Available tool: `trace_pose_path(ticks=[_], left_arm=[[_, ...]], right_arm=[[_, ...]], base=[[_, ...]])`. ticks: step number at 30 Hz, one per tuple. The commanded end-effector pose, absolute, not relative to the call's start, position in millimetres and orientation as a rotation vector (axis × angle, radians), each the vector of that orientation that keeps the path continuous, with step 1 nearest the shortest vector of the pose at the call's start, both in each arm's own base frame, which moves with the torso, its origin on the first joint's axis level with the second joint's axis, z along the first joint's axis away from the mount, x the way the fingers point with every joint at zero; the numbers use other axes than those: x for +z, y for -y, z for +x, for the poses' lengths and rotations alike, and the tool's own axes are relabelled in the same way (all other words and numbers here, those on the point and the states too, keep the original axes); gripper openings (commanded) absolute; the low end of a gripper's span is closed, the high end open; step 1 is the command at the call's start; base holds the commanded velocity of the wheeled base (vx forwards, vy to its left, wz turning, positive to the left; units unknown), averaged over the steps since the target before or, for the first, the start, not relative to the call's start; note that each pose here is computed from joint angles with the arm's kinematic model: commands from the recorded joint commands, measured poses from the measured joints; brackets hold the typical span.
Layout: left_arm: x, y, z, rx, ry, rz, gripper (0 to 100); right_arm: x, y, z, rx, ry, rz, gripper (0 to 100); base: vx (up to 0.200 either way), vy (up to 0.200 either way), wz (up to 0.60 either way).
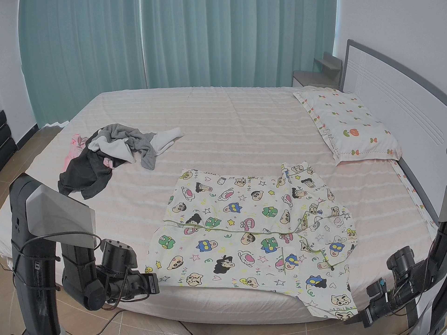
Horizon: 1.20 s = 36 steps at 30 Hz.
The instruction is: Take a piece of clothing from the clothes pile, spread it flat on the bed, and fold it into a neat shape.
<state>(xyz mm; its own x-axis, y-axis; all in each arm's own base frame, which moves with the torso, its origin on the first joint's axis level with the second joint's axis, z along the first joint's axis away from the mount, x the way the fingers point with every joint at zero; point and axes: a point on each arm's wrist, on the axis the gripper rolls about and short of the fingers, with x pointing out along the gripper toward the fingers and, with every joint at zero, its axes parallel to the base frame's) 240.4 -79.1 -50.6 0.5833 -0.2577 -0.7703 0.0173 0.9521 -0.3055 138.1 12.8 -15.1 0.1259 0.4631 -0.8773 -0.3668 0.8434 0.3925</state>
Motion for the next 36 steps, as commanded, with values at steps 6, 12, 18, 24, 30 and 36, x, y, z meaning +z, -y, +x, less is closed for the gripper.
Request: trace_pose_path(ticks=[6,12,18,24,30,36], left_arm=[[-32.0,84.5,240.1,-0.170,-0.865,-0.265,0],[-22.9,88.2,253.7,-0.127,-0.789,-0.253,0],[-15.1,94.1,272.4,-0.120,-0.773,-0.257,0],[3.0,108.2,309.2,-0.061,-0.790,-0.305,0],[11.5,115.3,329.1,-0.030,-0.839,-0.330,0],[17.2,122.0,349.5,0.002,-0.870,-0.373,0]], right_arm=[[2.8,-10.9,137.5,0.611,-1.162,0.073,0],[17.9,-10.0,142.8,0.608,-1.010,0.047,0],[24.6,-9.1,159.2,0.572,-0.939,0.078,0],[34.7,-8.6,189.0,0.528,-0.867,0.124,0],[43.1,-8.2,212.6,0.502,-0.815,0.159,0],[36.9,-7.0,242.2,0.488,-0.808,0.175,0]], base=[[0.000,0.000,0.00],[0.000,0.000,0.00],[0.000,0.000,0.00],[0.000,0.000,0.00],[0.000,0.000,0.00],[0.000,0.000,0.00]])
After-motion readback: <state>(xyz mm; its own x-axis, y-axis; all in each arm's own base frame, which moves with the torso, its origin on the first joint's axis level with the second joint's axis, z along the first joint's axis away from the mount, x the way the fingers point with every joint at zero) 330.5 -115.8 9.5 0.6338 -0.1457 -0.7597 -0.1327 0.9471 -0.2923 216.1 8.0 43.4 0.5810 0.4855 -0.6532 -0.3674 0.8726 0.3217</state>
